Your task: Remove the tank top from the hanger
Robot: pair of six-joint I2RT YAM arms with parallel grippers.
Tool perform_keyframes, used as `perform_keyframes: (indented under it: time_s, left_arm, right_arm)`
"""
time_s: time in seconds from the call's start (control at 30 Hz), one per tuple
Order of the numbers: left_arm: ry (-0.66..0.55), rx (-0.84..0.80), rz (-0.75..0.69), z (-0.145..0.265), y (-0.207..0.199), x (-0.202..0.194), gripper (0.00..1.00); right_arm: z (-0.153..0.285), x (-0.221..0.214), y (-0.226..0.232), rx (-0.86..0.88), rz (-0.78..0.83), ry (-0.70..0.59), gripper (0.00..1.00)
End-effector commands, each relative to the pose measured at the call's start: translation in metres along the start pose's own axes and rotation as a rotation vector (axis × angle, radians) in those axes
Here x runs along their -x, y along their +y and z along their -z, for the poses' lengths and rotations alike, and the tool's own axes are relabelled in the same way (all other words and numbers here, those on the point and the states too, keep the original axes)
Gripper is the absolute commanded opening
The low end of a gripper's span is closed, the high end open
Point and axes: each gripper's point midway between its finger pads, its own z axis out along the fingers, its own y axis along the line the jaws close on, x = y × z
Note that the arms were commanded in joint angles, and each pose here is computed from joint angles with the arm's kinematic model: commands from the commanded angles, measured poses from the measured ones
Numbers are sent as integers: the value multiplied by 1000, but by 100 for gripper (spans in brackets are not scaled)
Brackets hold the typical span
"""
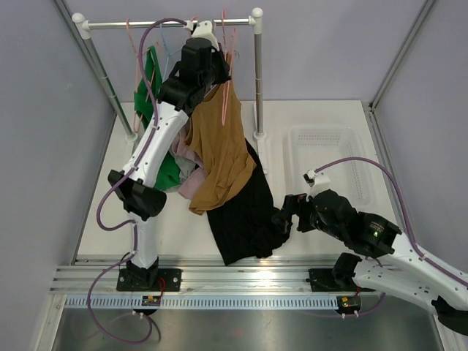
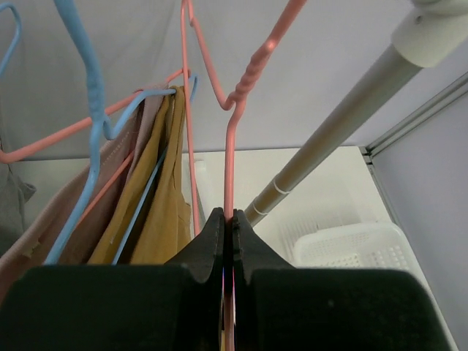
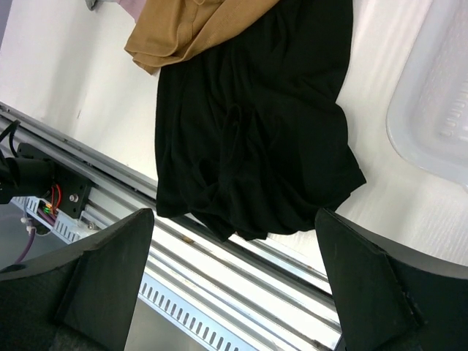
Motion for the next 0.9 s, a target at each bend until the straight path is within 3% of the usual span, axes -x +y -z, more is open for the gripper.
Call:
perform_keyframes:
  time_s: [0.0, 0.23, 0.3, 0.33, 0.43, 0.73, 0.77, 0.8, 0.87]
  left_arm:
    - [5, 31, -7, -2, 14, 5, 0]
    - [15, -24, -24, 8, 7, 9, 0]
    - [15, -45, -22, 15, 3, 11, 4]
    - [14, -54, -24, 19, 0, 13, 21]
    - [-6, -76, -40, 40, -11, 22, 41]
    - [-95, -156, -21, 123, -32, 63, 71]
    - [-104, -162, -17, 138, -31, 66, 79]
    - [-106, -166, -17, 146, -32, 67, 99]
    - [-78, -155, -19, 157, -26, 56, 99]
  right_arm:
    - [-4, 2, 7, 26, 18, -4, 100]
    - [-8, 2, 11, 39, 10, -2, 100]
    - [-12, 1, 11, 33, 19, 5, 99]
    - [-14, 0, 12, 36, 27, 11, 99]
    - [-27, -3, 13, 24, 56, 30, 100]
    - [-90, -14, 12, -91, 158, 139, 99]
    - [-97, -16, 13, -99, 160, 158, 99]
    - [-112, -25, 12, -125, 167, 207, 99]
    - [-127, -34, 13, -139, 167, 248, 100]
